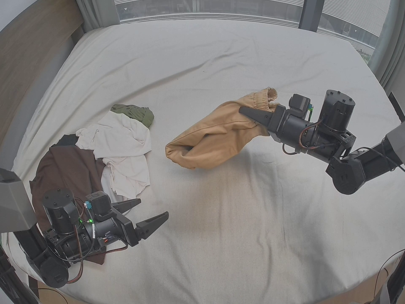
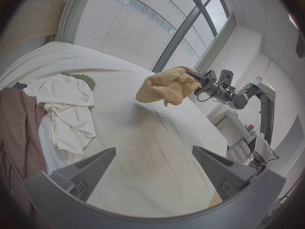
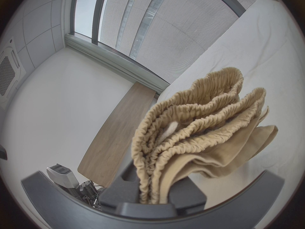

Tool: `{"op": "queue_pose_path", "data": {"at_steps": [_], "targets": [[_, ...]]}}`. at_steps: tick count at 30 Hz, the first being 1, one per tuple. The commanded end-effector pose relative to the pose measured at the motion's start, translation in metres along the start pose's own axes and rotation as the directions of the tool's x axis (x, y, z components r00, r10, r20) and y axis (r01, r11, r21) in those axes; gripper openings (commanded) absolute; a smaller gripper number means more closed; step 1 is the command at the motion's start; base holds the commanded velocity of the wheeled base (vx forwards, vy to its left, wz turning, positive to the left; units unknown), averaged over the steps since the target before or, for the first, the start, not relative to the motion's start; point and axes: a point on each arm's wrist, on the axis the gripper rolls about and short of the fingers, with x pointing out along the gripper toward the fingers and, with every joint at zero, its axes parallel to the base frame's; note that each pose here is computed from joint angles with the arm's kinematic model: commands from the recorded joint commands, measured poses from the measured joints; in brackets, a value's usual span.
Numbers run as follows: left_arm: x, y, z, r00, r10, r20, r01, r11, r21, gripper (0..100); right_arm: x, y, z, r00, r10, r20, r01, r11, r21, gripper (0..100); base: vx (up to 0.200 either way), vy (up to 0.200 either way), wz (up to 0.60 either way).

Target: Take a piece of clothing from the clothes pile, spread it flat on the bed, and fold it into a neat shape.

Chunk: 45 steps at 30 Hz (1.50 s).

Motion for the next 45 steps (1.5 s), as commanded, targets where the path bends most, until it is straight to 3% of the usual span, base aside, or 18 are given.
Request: {"op": "queue_pose_path", "data": {"at_steps": [1,17,25,33,38,45], "targets": [[0.000,0.000,-0.001,1.000,0.002,-0.003,-0.002,1.000,-0.002,100,0.013,-0.011,0.006,1.000,-0.004,0.007,0.004,1.000,-0.001,0,0.000,0.000,0.00],[0.000,0.001,-0.002,1.000,0.003,-0.011,-0.004,1.000,-0.016,100,0.041,-0.025,0.030,0.999,0.029,0.030,-0.028,0.999,-0.031,0,0.000,0.000,0.00],[-0.002,0.000,-0.005,1.000,-0.005,-0.025,0.004,1.000,-0.024,100,0.057,-0.075,0.007,1.000,0.004,0.025,-0.003,1.000,-0.027,0,0.000,0.000,0.00],[-0.003,0.000,-0.006,0.999,-0.005,-0.031,0.004,1.000,-0.026,100,0.052,-0.090,-0.013,0.999,-0.038,-0.021,0.038,0.999,-0.017,0,0.000,0.000,0.00],[-0.003,-0.001,-0.007,0.999,-0.009,-0.034,0.008,1.000,-0.026,100,0.026,-0.101,-0.032,0.990,-0.115,-0.086,0.114,0.993,-0.016,0,0.000,0.000,0.00],[-0.003,0.000,-0.006,0.999,-0.014,-0.035,0.012,0.999,-0.034,100,0.005,-0.118,-0.052,0.983,-0.156,-0.096,0.156,0.988,-0.011,0,0.000,0.000,0.00]]}}
